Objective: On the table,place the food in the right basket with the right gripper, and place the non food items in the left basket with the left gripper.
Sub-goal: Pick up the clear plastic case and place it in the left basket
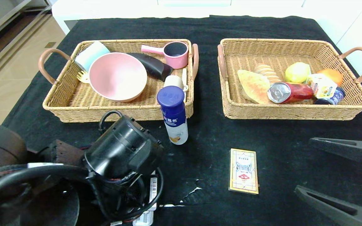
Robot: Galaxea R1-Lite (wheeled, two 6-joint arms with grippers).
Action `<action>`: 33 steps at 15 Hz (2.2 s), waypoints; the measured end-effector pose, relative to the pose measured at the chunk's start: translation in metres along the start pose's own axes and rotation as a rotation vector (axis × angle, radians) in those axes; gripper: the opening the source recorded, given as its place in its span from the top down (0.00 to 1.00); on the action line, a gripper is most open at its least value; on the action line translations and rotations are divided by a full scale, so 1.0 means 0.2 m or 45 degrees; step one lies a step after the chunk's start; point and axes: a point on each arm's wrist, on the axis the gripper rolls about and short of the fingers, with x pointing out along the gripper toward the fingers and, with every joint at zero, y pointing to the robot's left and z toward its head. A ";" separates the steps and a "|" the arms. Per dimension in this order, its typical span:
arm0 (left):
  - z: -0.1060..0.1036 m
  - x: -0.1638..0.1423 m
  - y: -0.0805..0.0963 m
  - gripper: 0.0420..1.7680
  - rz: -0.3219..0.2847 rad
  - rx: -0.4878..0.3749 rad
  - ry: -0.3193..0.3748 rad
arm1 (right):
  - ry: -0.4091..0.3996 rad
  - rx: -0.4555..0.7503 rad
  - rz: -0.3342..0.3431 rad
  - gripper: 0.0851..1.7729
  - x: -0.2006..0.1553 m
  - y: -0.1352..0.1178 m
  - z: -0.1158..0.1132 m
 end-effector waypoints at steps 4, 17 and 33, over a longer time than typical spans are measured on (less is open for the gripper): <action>0.03 -0.09 0.06 0.66 -0.038 0.010 -0.061 | 0.006 0.001 0.001 0.04 0.00 0.00 0.00; 0.44 -0.36 0.30 0.66 -0.029 0.013 -0.567 | 0.005 0.001 0.001 0.04 0.00 0.00 0.00; 0.88 -0.16 0.29 0.66 0.025 0.017 -1.021 | -0.014 -0.008 -0.002 0.04 -0.01 0.00 0.01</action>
